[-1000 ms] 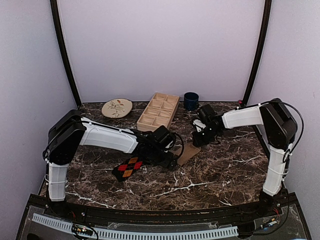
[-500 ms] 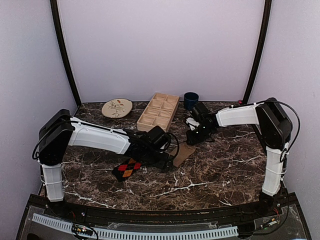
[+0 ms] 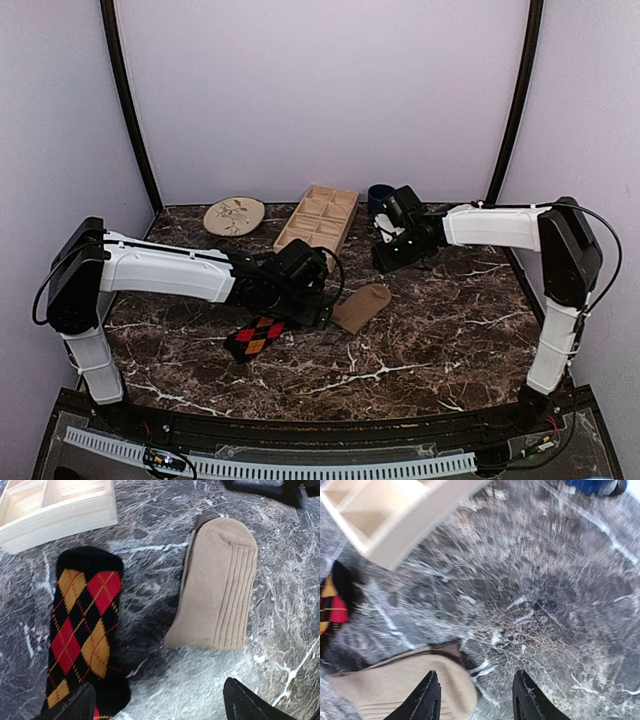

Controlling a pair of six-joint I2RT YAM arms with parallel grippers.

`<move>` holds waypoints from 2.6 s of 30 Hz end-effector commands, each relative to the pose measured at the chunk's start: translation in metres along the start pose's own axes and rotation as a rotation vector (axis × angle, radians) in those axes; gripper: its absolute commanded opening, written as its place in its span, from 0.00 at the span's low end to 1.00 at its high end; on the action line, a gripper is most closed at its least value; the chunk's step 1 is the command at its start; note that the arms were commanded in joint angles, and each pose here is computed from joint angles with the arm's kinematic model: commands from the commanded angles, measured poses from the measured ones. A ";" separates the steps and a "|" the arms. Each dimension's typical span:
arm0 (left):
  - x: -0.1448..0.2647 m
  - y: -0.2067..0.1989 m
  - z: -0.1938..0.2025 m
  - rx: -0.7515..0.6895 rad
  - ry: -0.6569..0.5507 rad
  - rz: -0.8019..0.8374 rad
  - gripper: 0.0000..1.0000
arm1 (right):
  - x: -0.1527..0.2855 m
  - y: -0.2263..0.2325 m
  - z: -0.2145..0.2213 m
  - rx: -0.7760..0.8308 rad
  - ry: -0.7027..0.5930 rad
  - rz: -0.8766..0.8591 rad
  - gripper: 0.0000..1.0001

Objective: Roll the socks
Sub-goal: Move the sock to the center of the board, then adjust the sock at the center of the board.

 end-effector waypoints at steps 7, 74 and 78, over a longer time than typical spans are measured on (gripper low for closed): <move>0.036 0.039 -0.003 0.111 -0.073 0.005 0.90 | 0.057 0.054 0.007 0.138 -0.116 0.074 0.48; 0.044 0.060 0.010 0.155 -0.044 0.102 0.77 | -0.010 0.141 0.022 -0.290 -0.103 -0.712 0.00; 0.042 0.059 0.008 0.147 -0.041 0.097 0.77 | -0.020 0.139 0.027 -0.297 -0.082 -0.702 0.00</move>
Point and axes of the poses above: each gripper's point midway between its finger pads, its own x axis back along the fingers, its own y axis along the line the jaws close on, z = x × y, the point moved 5 cm from there along x, back along the fingers, and after that the axes turned 9 degrees about x, right-handed, at the moved point
